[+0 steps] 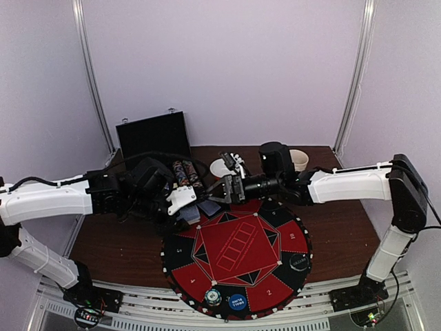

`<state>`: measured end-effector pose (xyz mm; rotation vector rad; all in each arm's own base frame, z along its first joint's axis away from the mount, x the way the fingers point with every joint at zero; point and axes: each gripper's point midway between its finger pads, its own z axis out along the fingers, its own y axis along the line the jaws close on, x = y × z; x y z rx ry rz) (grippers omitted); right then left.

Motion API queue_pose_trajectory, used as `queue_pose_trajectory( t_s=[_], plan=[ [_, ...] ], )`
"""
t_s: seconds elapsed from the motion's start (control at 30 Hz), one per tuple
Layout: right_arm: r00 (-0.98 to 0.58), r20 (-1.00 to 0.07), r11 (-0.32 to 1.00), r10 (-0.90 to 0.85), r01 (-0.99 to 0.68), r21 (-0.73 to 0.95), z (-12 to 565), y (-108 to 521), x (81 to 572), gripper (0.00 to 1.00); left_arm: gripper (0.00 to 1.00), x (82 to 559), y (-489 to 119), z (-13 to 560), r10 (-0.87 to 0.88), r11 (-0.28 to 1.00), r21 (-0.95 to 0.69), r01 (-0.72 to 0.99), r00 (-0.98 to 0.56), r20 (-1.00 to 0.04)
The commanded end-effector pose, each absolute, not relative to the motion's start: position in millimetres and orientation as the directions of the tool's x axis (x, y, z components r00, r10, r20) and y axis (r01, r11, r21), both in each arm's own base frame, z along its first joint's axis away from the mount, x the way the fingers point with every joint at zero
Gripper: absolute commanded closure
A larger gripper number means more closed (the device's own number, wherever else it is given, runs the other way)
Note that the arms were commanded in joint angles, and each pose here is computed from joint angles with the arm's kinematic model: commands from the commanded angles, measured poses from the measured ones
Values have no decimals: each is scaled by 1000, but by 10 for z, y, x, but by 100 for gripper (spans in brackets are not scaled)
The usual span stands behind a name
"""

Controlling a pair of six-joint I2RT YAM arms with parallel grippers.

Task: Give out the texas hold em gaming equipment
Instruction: Pick up the poker card from the face-down deck piles.

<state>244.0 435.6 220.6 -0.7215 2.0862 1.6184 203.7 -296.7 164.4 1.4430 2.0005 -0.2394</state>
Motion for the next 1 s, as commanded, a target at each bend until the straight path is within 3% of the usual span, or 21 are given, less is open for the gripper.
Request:
queue_pose_trajectory(
  t_s=[0.0,0.47,0.67,0.97],
  plan=[
    [-783,-590,111,-197,-615,780,2174,4537,2323,0,46,2041,-3097,1761,774,348,225,910,-143,-617],
    [-782,-571,138,-250,-613,778,1879,4858,2362,4,46,2077,-3158,1796,768,349,228,909,-138,-625],
    [-760,-582,250,-290,-647,720,1713,4749,2433,19,47,2100,-3137,1808,772,353,246,903,-133,-622],
    [-742,-599,299,-302,-670,679,1793,4628,2451,46,49,2084,-3097,1702,784,351,245,904,-141,-605]
  ],
)
